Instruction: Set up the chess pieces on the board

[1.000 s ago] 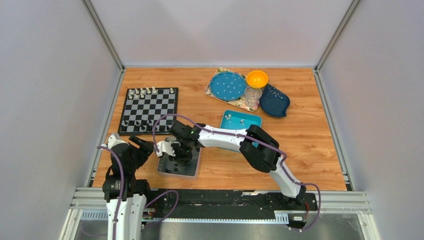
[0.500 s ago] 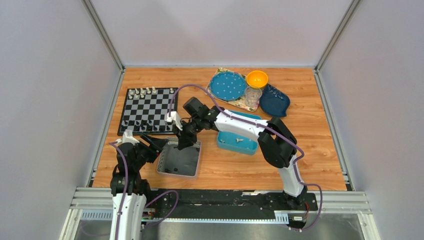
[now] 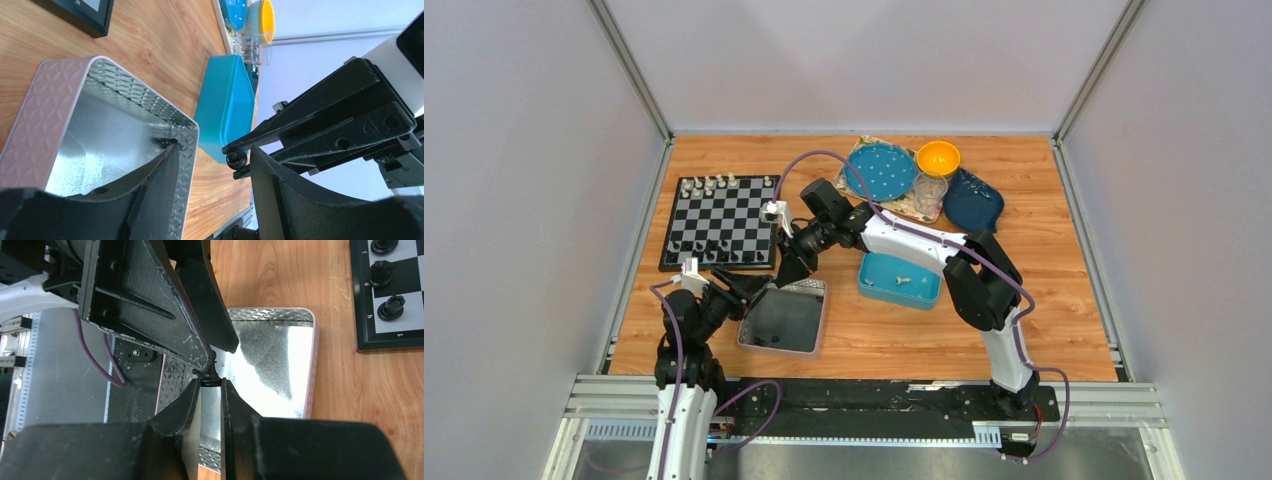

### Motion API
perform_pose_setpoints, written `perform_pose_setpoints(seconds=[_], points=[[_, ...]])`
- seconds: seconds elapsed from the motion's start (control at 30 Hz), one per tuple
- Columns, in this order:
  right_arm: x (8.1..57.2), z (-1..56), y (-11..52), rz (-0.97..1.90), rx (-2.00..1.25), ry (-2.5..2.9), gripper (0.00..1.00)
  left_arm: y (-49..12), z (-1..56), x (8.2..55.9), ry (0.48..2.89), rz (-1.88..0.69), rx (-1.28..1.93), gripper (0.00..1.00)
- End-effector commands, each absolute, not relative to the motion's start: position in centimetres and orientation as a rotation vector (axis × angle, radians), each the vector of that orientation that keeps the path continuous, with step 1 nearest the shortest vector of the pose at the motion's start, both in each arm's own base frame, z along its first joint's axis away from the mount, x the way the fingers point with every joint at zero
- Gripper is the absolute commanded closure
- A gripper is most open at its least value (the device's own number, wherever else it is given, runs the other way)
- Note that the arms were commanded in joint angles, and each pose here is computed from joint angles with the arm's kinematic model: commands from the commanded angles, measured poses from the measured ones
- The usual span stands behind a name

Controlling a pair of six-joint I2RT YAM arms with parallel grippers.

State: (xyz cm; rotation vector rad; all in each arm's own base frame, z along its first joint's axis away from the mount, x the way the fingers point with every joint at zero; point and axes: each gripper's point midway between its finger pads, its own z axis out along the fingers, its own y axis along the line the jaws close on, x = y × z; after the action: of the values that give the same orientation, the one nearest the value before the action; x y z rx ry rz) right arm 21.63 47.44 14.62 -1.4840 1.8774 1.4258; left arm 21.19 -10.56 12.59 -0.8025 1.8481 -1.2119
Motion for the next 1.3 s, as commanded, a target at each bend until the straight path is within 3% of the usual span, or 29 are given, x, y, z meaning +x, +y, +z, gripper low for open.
perform_pose_setpoints(seconds=[0.0, 0.6, 0.73, 0.97, 1.27], points=[[21.4, 15.5, 48.0, 1.485, -1.461, 1.847, 0.93, -11.1, 14.2, 21.3, 1.779, -1.297, -0.761, 0.38], [21.4, 15.1, 48.2, 1.499, -1.453, 1.859, 0.93, -11.3, 14.6, 21.5, 1.729, -1.356, -0.779, 0.55], [21.4, 14.9, 48.2, 1.498, -1.452, 1.865, 0.93, -11.3, 14.6, 21.4, 1.73, -1.36, -0.774, 0.67], [21.5, 14.6, 48.3, 1.489, -1.449, 1.872, 0.93, -11.5, 14.1, 21.3, 1.746, -1.371, -0.776, 0.7], [21.6, 14.6, 48.4, 1.488, -1.447, 1.874, 0.9, -11.8, 14.4, 21.1, 1.747, -1.383, -0.73, 0.93]])
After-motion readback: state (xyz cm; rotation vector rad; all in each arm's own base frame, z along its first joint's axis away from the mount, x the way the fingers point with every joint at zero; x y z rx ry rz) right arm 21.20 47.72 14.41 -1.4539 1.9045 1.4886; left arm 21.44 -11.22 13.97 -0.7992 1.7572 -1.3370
